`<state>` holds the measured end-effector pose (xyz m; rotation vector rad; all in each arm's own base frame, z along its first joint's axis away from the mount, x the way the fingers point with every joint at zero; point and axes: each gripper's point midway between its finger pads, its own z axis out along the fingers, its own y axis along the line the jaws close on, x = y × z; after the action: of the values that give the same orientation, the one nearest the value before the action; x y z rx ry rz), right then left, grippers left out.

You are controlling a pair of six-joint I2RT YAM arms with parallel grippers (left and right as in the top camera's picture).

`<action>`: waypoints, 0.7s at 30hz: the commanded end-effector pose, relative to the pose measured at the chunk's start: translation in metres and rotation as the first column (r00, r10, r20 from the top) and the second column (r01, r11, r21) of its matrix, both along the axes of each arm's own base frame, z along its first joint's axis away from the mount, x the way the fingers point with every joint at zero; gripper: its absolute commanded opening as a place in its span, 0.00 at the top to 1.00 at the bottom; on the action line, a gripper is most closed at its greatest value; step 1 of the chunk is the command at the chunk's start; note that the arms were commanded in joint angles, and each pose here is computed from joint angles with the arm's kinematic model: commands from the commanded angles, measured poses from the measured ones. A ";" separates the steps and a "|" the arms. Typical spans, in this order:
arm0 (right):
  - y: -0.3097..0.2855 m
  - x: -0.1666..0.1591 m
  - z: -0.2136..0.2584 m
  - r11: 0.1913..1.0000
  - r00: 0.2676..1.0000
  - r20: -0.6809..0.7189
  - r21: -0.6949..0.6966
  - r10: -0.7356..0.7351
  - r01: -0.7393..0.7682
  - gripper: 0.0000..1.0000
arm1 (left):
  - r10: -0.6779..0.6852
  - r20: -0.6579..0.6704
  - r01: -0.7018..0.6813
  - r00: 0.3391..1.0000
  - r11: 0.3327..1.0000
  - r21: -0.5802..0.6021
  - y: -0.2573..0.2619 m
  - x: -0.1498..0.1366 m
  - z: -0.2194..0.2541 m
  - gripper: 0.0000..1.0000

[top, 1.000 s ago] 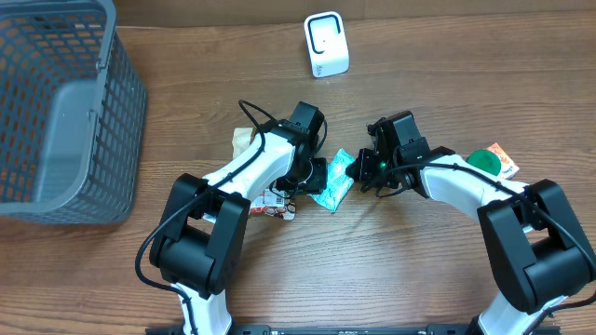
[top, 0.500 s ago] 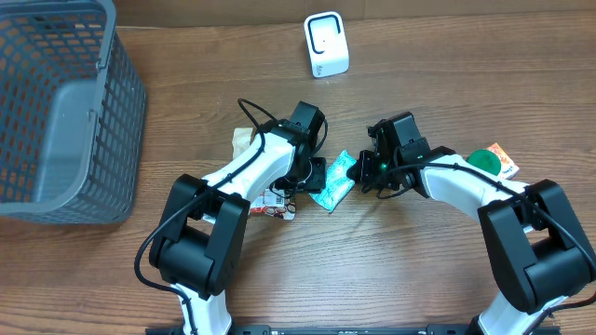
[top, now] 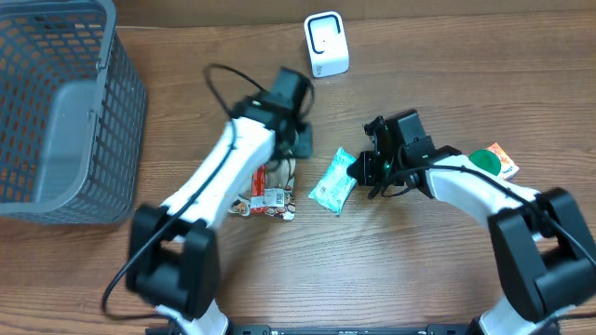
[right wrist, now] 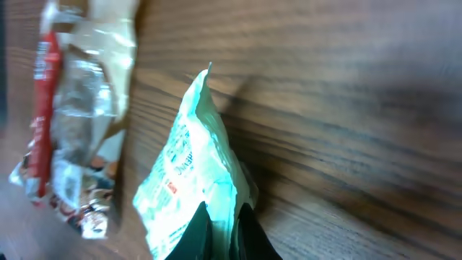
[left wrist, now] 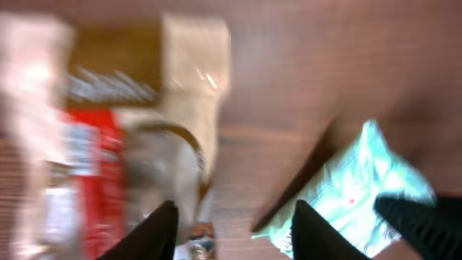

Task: Scan the item barcode
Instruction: 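Release the left gripper and retract the left arm to rest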

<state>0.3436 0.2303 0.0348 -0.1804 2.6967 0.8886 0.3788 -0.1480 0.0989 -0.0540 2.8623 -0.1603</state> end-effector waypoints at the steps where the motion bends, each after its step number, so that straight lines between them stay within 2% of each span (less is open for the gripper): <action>1: 0.003 0.007 0.050 0.995 0.979 0.186 0.019 0.088 -0.093 0.96 | 0.100 0.144 -0.106 0.985 0.994 0.032 0.046 0.023 0.052 0.53; 2: 0.002 0.007 0.055 0.994 0.974 0.206 0.017 0.098 -0.104 0.96 | 0.125 0.152 -0.132 0.980 0.991 0.034 0.056 0.025 0.055 0.46; 7: 0.002 0.008 0.063 0.993 0.966 0.235 0.015 0.107 -0.114 0.96 | 0.213 0.137 -0.224 0.967 0.972 0.066 0.108 0.029 0.052 0.25; 10: 0.002 0.007 0.062 0.993 0.967 0.232 0.014 0.108 -0.114 0.96 | 0.276 0.125 -0.288 0.953 0.953 0.092 0.137 0.027 0.050 0.00; 15: 0.002 0.007 0.062 0.993 0.967 0.232 0.014 0.108 -0.114 0.96 | 0.347 0.120 -0.359 0.930 0.927 0.104 0.169 0.024 0.050 0.00; 21: 0.001 0.007 0.061 0.993 0.968 0.228 0.013 0.108 -0.114 0.96 | 0.363 0.120 -0.375 0.924 0.921 0.104 0.176 0.024 0.050 0.00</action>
<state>0.3488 0.2306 0.0869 -0.3891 2.5138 0.8628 0.4005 0.0251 0.1445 -0.5535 2.7059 0.0698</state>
